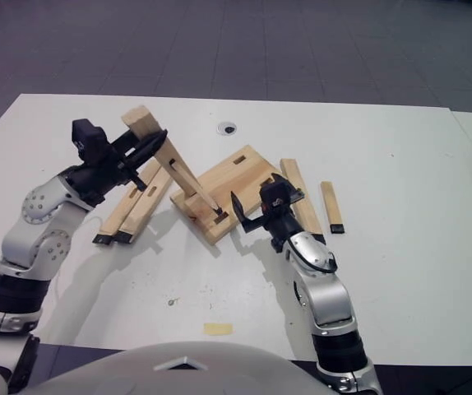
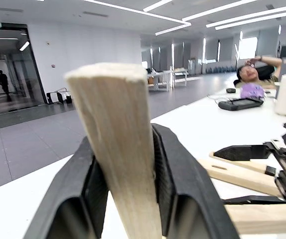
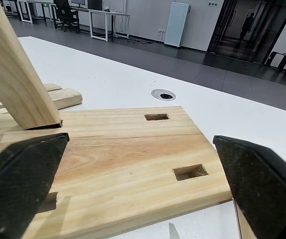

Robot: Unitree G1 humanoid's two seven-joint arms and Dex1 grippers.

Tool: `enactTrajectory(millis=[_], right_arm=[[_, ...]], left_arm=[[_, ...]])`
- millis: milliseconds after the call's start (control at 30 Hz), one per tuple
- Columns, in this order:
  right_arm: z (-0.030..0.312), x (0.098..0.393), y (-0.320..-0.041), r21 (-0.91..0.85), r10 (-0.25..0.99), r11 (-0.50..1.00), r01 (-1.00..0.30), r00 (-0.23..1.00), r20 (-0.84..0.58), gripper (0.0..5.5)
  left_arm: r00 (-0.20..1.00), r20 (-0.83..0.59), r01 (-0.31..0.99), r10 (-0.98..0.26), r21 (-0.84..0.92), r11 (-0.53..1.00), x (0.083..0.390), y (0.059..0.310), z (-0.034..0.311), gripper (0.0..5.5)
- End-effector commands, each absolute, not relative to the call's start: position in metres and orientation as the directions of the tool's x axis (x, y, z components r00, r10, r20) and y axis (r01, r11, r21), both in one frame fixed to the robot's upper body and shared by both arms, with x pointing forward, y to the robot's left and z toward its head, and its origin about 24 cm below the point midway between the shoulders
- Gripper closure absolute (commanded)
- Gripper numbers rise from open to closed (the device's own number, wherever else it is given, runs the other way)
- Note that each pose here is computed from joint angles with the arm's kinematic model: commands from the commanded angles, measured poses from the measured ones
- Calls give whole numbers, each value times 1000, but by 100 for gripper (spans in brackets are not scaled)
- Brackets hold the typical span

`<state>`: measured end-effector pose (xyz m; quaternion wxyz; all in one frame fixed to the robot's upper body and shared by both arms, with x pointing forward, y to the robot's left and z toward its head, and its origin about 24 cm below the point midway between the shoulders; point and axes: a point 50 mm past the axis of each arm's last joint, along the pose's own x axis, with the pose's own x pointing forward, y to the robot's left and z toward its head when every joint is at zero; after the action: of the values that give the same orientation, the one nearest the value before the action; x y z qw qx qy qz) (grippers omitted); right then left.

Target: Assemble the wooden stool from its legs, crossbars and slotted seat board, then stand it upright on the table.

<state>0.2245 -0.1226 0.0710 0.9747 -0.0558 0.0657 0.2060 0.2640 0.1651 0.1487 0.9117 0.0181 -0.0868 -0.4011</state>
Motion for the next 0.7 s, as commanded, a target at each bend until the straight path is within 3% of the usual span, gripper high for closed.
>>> enactTrajectory(millis=[33,433,700], right_arm=[[74,231,-119,-103,391,909,-404,911,-127,10],[72,229,-118,-97,391,909,-405,911,-130,10],[74,232,-118,-103,394,908,-407,911,-125,10]], left_arm=[[622,-303,776,-722,119,619,242,154,119,442],[725,-205,648,-658,-119,752,251,145,132,442],[724,-208,647,-657,-125,752,243,147,124,443]])
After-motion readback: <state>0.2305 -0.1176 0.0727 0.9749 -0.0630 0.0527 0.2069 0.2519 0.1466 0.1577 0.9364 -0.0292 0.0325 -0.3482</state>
